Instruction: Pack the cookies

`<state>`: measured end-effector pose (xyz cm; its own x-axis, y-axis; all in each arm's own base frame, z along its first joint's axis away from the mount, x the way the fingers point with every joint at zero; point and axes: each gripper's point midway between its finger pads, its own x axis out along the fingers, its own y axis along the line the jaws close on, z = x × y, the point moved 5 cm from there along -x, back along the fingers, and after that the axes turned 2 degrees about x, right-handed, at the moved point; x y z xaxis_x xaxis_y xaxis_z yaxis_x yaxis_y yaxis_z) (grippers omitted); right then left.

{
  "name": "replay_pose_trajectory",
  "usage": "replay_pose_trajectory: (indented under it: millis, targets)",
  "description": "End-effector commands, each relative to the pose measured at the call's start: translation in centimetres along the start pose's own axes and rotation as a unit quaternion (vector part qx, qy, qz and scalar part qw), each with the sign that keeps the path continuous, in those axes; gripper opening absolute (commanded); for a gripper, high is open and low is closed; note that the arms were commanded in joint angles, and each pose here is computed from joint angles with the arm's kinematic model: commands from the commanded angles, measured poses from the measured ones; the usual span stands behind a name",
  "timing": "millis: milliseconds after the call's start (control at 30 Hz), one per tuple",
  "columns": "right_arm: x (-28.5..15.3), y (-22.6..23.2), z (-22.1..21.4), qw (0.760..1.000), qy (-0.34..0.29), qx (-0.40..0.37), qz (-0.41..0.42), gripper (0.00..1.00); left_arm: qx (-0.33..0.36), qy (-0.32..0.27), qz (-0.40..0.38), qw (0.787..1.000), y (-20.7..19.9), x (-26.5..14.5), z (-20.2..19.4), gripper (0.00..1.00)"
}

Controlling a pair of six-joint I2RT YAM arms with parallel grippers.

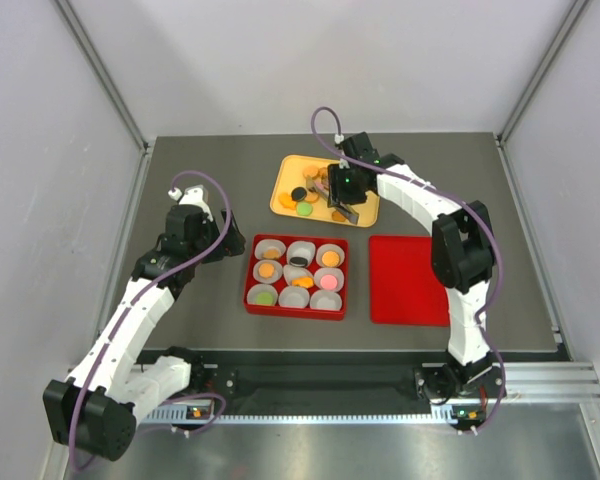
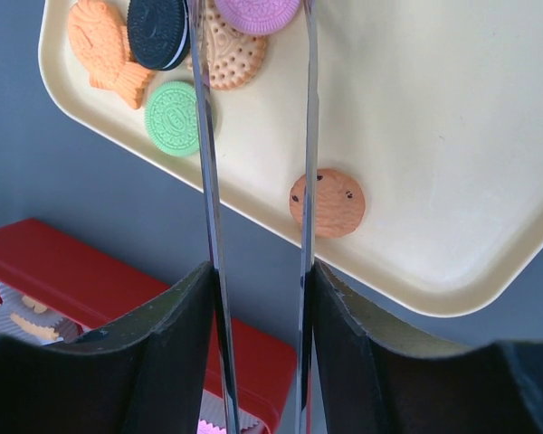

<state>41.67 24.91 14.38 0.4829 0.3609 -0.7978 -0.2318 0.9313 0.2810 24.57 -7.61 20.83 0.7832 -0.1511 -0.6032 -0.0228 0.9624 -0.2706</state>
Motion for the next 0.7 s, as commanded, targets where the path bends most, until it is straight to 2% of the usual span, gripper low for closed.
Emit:
replay_pose_trajectory:
  millis: [0,667]
  targets:
    - [-1.5,0.6,2.5,0.999,-0.044,0.005,0.017,0.44,0.0,-0.03,-0.012,0.999,-0.3,-0.3,1.0,0.96]
    - [-8.0,-0.4,4.2,0.995,-0.104,0.004,-0.003,0.37,-0.002,-0.03,-0.016,0.999,-0.3,-0.3,1.0,0.96]
